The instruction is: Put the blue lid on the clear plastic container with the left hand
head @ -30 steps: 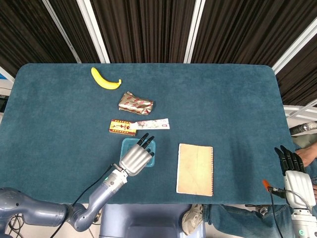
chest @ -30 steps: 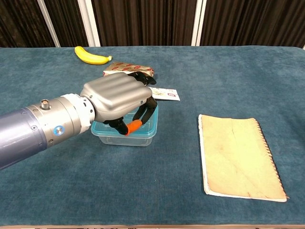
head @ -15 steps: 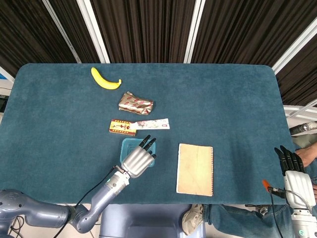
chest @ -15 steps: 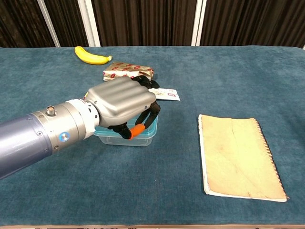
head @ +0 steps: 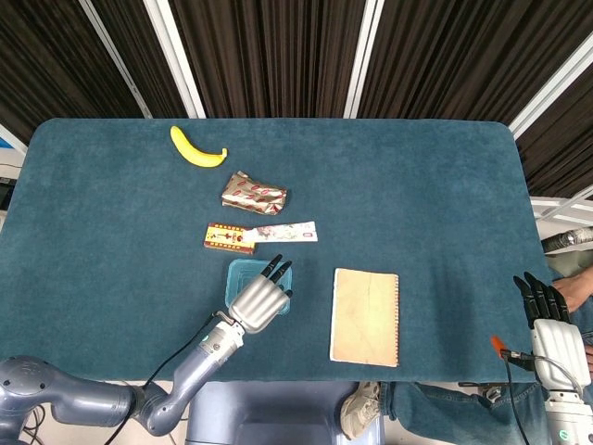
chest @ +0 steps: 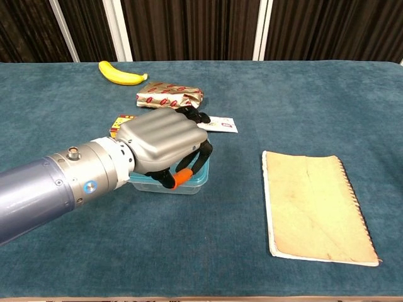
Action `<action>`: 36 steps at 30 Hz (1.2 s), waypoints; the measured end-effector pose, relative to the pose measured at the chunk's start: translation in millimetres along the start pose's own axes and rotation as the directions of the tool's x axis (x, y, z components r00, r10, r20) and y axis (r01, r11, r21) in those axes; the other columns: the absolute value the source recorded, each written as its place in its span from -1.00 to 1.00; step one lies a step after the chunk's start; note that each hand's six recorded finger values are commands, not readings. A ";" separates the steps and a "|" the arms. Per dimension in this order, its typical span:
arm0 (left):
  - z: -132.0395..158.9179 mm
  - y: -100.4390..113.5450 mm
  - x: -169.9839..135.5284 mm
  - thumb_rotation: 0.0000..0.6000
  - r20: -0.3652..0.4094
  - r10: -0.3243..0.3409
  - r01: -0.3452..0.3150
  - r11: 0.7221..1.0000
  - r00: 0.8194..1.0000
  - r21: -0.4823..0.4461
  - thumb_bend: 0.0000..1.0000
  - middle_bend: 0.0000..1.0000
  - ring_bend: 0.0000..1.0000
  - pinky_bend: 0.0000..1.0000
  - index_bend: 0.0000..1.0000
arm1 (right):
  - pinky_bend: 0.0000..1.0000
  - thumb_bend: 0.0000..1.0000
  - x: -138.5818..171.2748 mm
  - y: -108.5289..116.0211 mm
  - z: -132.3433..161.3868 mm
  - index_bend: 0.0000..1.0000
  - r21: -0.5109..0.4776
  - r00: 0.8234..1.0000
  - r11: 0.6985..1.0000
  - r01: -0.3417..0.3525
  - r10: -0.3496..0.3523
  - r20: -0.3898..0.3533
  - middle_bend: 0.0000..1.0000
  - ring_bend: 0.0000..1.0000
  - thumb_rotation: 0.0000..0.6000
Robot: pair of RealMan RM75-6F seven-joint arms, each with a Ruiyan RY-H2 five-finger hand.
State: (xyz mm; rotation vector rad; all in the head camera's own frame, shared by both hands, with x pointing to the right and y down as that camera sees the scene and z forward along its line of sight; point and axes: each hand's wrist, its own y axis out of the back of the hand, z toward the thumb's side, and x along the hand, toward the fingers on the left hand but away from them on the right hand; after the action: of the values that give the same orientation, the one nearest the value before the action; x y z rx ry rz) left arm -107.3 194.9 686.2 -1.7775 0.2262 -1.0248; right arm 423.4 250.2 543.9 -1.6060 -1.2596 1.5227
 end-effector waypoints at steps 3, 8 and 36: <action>0.8 -4.3 0.1 1.00 0.002 -0.009 0.009 1.000 1.000 0.014 -0.02 0.15 -0.91 -1.00 0.24 | -1.00 -0.46 -0.1 0.1 0.2 -0.96 -0.001 1.000 1.000 0.000 0.000 -0.001 -1.00 -1.00 1.00; 2.5 -10.2 -0.3 1.00 0.005 -0.014 0.014 1.000 1.000 0.026 -0.02 0.15 -0.91 -1.00 0.24 | -1.00 -0.46 0.1 0.0 0.2 -0.96 0.000 1.000 1.000 0.000 0.000 -0.001 -1.00 -1.00 1.00; -13.6 -17.1 -0.9 1.00 -0.035 0.000 0.001 1.000 0.999 0.029 -0.03 0.03 -0.91 -1.00 0.10 | -1.00 -0.46 -0.1 1.1 0.2 -0.96 0.004 1.000 1.000 0.010 -0.010 -0.001 -1.00 -1.00 1.00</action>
State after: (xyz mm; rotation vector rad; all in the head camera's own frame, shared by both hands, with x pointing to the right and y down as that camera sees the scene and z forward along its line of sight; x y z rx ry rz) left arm -122.8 194.0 701.6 -1.7345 0.2316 -1.0553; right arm 423.5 249.7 542.9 -1.5951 -1.2616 1.5177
